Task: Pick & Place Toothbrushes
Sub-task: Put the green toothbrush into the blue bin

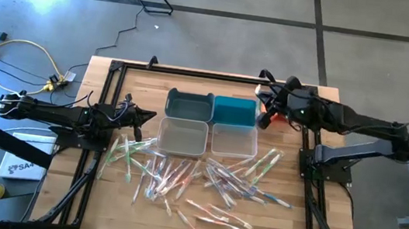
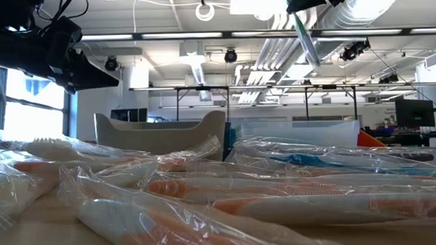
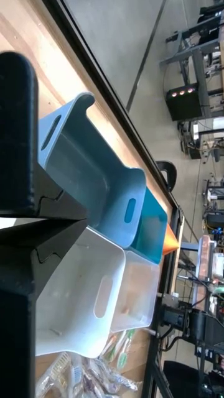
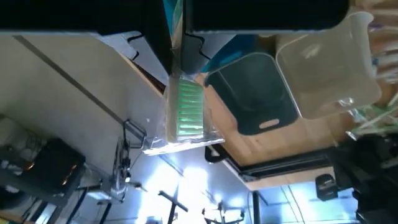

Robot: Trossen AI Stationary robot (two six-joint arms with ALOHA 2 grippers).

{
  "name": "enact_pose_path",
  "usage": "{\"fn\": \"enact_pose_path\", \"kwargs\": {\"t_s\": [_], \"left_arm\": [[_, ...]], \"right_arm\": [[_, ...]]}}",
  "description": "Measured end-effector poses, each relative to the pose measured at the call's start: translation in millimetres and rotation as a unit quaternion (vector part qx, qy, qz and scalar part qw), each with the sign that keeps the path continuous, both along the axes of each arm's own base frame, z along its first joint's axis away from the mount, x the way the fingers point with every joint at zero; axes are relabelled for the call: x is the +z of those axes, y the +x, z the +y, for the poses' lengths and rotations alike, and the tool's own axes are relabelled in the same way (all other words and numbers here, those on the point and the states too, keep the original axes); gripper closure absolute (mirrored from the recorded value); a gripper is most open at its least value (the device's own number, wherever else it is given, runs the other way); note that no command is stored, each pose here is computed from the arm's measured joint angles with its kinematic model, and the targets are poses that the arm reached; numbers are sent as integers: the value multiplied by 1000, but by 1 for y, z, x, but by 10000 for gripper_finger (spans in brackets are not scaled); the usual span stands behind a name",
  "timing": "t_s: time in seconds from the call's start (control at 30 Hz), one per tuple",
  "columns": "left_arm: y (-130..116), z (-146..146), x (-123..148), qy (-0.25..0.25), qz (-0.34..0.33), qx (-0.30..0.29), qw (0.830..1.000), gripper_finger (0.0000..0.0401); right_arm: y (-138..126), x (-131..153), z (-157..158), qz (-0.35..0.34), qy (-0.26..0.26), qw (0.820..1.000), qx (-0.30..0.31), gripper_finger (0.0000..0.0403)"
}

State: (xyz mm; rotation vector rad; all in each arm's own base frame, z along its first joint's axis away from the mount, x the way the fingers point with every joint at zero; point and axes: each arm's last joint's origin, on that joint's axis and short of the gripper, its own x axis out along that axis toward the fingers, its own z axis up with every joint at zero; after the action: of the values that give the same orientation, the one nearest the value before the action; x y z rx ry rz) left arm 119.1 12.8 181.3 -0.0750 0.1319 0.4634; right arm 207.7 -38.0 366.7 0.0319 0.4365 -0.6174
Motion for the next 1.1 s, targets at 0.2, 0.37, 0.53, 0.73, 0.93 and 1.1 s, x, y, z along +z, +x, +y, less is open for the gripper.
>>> {"fn": "enact_pose_path", "kwargs": {"t_s": [0.2, 0.37, 0.53, 0.73, 0.93, 1.1], "left_arm": [[0, 0, 0, 0, 0, 0, 1000, 401], [0, 0, 0, 0, 0, 0, 1000, 401], [0, 0, 0, 0, 0, 0, 1000, 401], [0, 0, 0, 0, 0, 0, 1000, 401], [0, 0, 0, 0, 0, 0, 1000, 401], [0, 0, 0, 0, 0, 0, 1000, 401]], "right_arm": [[18, -8, -19, 8, -5, 1000, 3, 393], [43, -20, -39, 12, -12, 999, 32, 393], [64, -45, -62, 58, -16, 998, 12, 393], [85, -82, -88, 111, 6, 994, -4, 393], [103, -119, -106, 142, 37, 989, 5, 393], [111, -147, -116, 178, 57, 982, 0, 393]]}}
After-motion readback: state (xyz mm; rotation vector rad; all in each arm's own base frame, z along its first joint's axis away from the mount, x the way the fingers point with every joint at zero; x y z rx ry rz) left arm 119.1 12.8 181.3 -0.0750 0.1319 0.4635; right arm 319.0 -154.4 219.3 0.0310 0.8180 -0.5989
